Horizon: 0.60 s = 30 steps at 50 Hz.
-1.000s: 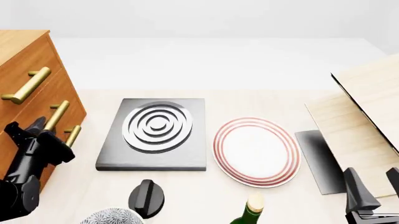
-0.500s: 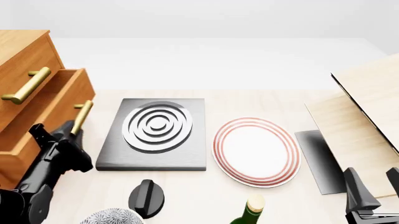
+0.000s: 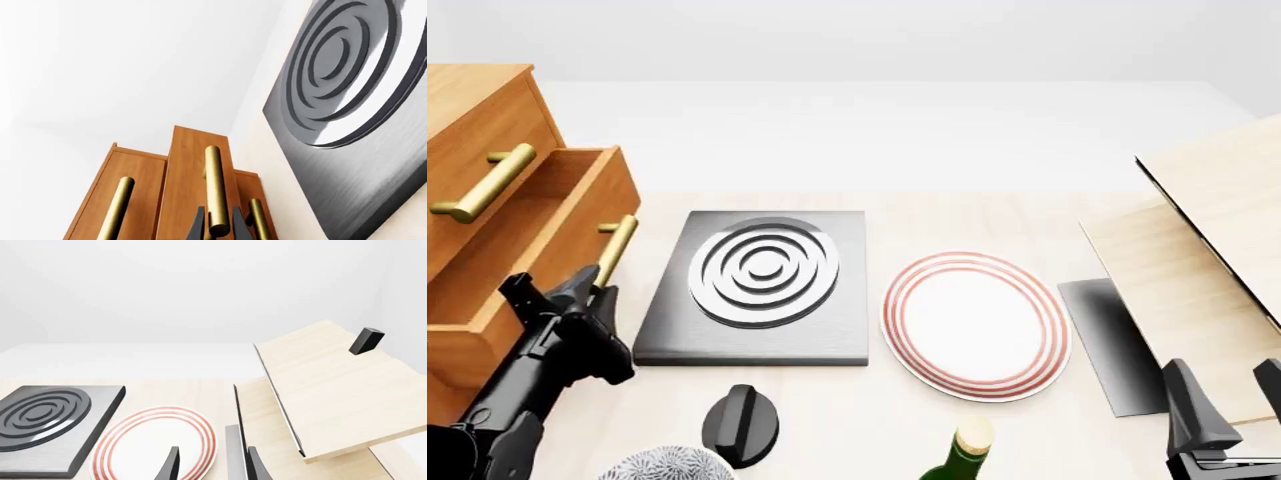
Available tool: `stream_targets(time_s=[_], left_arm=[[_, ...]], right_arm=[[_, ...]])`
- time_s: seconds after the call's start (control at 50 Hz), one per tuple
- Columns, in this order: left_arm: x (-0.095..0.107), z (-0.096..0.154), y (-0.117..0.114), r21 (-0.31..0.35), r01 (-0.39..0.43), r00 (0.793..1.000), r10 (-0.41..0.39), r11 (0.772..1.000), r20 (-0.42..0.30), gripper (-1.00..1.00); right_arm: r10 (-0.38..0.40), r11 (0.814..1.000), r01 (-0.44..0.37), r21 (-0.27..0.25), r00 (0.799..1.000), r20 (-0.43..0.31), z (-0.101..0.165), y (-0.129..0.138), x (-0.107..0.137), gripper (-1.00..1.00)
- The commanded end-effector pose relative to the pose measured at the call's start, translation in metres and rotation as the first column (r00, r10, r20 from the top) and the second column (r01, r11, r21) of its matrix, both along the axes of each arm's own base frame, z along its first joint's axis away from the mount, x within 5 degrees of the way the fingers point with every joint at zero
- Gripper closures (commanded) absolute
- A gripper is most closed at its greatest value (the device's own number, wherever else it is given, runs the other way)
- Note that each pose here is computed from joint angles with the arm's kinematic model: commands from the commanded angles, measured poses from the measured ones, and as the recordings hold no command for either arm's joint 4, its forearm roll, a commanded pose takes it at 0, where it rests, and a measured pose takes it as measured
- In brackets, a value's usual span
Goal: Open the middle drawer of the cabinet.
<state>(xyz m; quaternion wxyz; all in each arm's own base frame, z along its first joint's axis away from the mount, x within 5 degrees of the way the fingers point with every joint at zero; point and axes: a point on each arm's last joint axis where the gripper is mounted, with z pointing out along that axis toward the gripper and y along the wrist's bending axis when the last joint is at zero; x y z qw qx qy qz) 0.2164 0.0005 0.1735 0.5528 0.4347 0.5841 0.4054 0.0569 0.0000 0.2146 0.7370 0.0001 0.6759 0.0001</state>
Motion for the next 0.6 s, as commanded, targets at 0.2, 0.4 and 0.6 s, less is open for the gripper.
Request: stream_targets(time_s=[0.2, 0.4, 0.6], left_arm=[[-0.0108, 0.0137, -0.0092, 0.007, 0.035, 0.995, -0.035, 0.999, 0.095, 1.00], [-0.0119, 0.0150, -0.0116, 0.006, 0.047, 0.994, -0.047, 0.999, 0.102, 1.00], [-0.0107, 0.0139, -0.0140, 0.006, 0.058, 0.994, -0.058, 0.998, 0.097, 1.00]], right_arm=[[0.000, 1.000, 0.000, 0.000, 1.000, 0.000, 0.0000, 0.0000, 0.0000, -1.00], [0.000, 1.000, 0.000, 0.000, 1.000, 0.000, 0.0000, 0.0000, 0.0000, -1.00], [0.000, 1.000, 0.000, 0.000, 1.000, 0.000, 0.0000, 0.0000, 0.0000, -1.00]])
